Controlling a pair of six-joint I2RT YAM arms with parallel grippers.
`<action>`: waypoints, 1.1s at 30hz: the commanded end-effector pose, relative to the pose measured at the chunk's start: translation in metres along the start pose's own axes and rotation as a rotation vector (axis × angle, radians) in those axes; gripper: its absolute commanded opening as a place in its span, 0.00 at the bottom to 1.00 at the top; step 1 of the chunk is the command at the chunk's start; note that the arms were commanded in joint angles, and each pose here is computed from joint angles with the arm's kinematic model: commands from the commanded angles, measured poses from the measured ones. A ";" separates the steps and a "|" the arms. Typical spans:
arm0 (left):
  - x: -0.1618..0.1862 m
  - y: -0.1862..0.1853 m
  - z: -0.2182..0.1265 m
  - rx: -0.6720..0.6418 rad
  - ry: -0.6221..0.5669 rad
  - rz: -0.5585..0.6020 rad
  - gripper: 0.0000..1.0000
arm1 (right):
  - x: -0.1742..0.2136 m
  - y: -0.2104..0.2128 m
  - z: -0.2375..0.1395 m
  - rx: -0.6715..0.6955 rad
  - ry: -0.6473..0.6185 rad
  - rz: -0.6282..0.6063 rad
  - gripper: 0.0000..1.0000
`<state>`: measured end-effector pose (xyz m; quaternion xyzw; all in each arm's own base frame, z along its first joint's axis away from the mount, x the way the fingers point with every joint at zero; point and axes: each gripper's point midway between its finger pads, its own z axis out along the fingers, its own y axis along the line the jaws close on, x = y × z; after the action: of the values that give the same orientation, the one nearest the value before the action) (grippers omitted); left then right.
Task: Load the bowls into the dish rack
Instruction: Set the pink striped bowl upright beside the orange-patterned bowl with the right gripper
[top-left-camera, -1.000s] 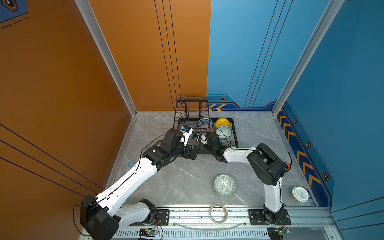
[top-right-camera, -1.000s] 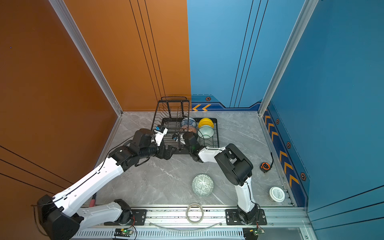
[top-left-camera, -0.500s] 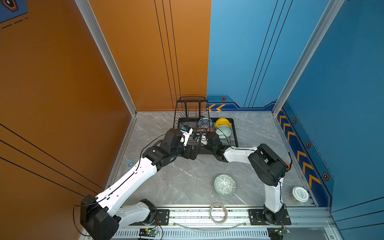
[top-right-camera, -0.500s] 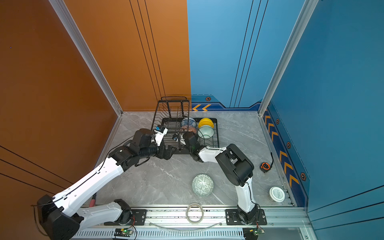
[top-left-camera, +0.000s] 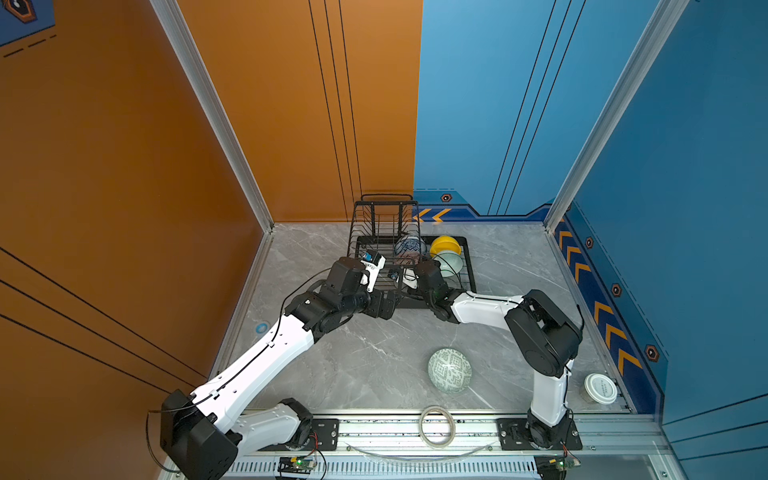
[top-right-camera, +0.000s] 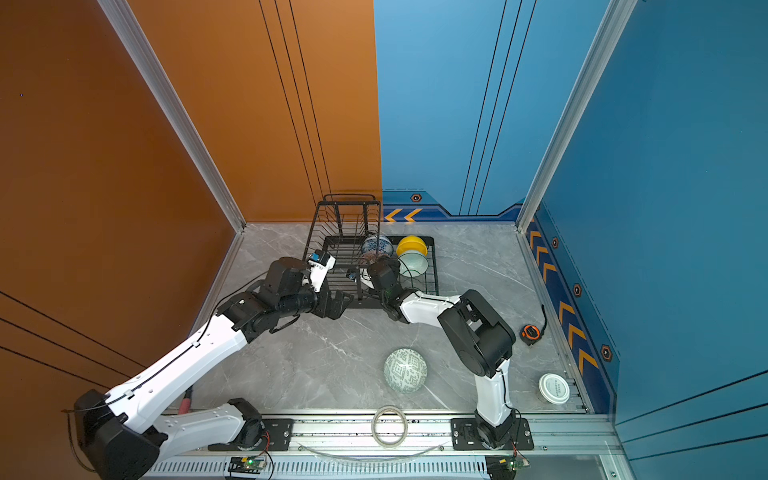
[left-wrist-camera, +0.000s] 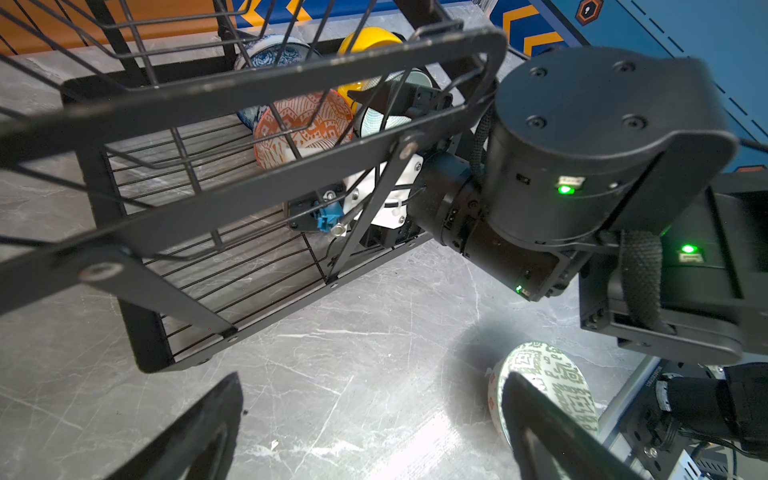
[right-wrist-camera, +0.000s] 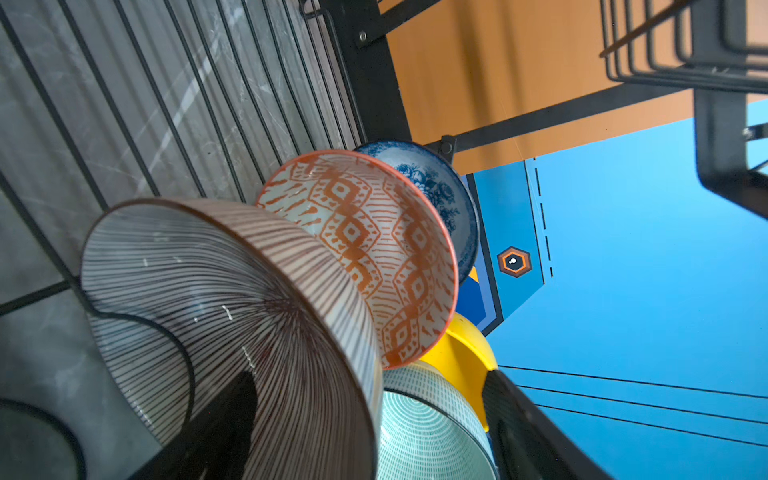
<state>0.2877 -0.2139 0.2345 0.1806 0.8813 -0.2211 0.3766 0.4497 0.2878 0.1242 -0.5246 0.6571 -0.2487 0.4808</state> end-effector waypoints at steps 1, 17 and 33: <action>0.006 -0.001 0.000 0.012 0.018 -0.015 0.98 | -0.007 -0.024 -0.018 0.044 -0.030 0.024 0.86; 0.002 -0.003 -0.008 0.017 -0.006 -0.014 0.98 | 0.009 -0.024 -0.020 0.056 0.111 -0.148 0.92; 0.002 -0.004 -0.009 0.022 -0.007 -0.013 0.98 | 0.030 -0.019 -0.017 0.027 0.247 -0.257 0.93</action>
<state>0.2854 -0.2126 0.2416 0.1804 0.8766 -0.2248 0.3854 0.4435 0.2591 0.1399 -0.5591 0.6335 -0.3613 0.3944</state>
